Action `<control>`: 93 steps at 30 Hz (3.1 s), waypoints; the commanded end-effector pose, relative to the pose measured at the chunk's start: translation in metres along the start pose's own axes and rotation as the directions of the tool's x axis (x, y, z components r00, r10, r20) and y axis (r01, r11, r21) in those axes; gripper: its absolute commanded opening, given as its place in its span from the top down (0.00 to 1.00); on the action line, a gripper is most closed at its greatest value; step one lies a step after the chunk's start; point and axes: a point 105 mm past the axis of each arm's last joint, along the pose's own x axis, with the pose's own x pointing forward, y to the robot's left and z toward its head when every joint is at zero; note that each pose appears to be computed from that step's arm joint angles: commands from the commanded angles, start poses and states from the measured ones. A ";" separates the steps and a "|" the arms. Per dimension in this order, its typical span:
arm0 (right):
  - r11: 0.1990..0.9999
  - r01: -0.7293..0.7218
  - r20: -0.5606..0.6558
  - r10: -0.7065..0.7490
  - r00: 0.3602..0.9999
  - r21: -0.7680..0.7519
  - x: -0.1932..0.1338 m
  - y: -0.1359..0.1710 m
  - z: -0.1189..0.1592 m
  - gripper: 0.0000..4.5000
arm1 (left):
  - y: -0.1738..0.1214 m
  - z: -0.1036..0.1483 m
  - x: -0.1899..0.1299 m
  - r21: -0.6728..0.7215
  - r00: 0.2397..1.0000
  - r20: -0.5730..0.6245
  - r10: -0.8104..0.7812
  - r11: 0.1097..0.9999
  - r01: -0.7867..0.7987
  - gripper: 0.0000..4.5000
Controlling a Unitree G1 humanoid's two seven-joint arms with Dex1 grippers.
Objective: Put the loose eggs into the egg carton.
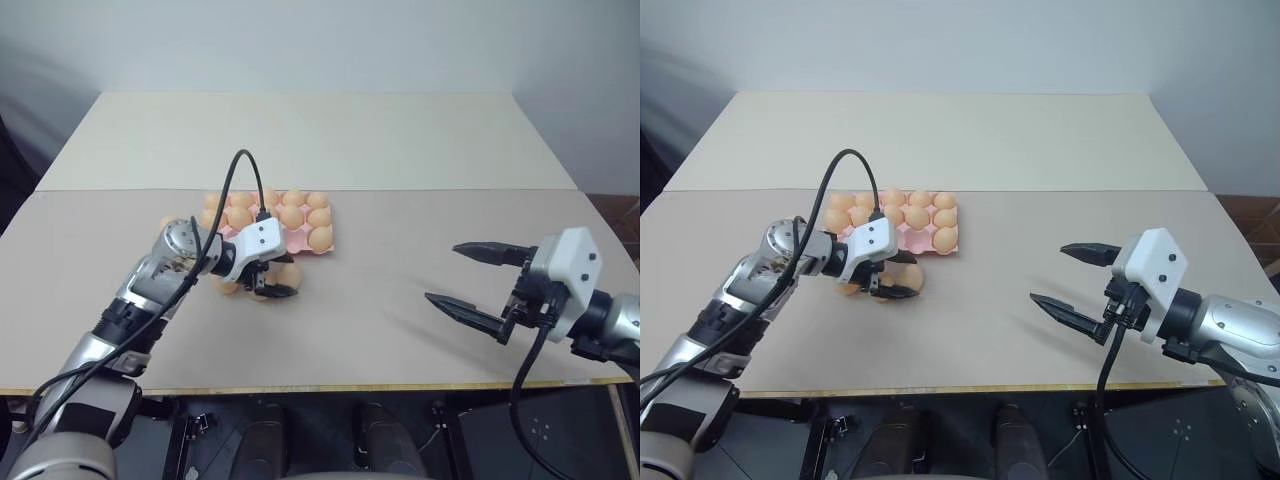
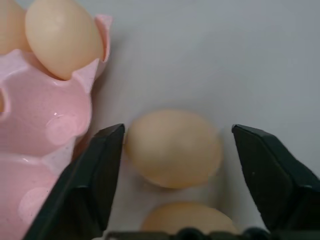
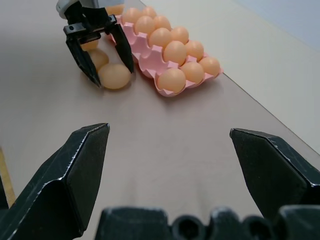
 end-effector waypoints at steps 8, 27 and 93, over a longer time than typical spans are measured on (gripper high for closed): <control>0.999 0.043 0.045 -0.042 0.998 -0.021 -0.003 -0.003 0.011 0.00 | 0.005 0.013 -0.017 0.062 0.999 0.041 0.019 0.998 -0.022 0.59; 1.000 0.016 0.079 -0.014 0.997 -0.022 0.008 -0.007 0.015 0.00 | 0.050 -0.025 -0.132 -0.198 0.895 0.025 0.445 0.880 -0.432 0.59; 0.996 -0.080 0.067 0.081 0.994 -0.027 0.001 -0.015 0.016 0.00 | -0.056 -0.030 -0.160 -0.337 0.849 0.297 0.437 0.880 -0.335 0.00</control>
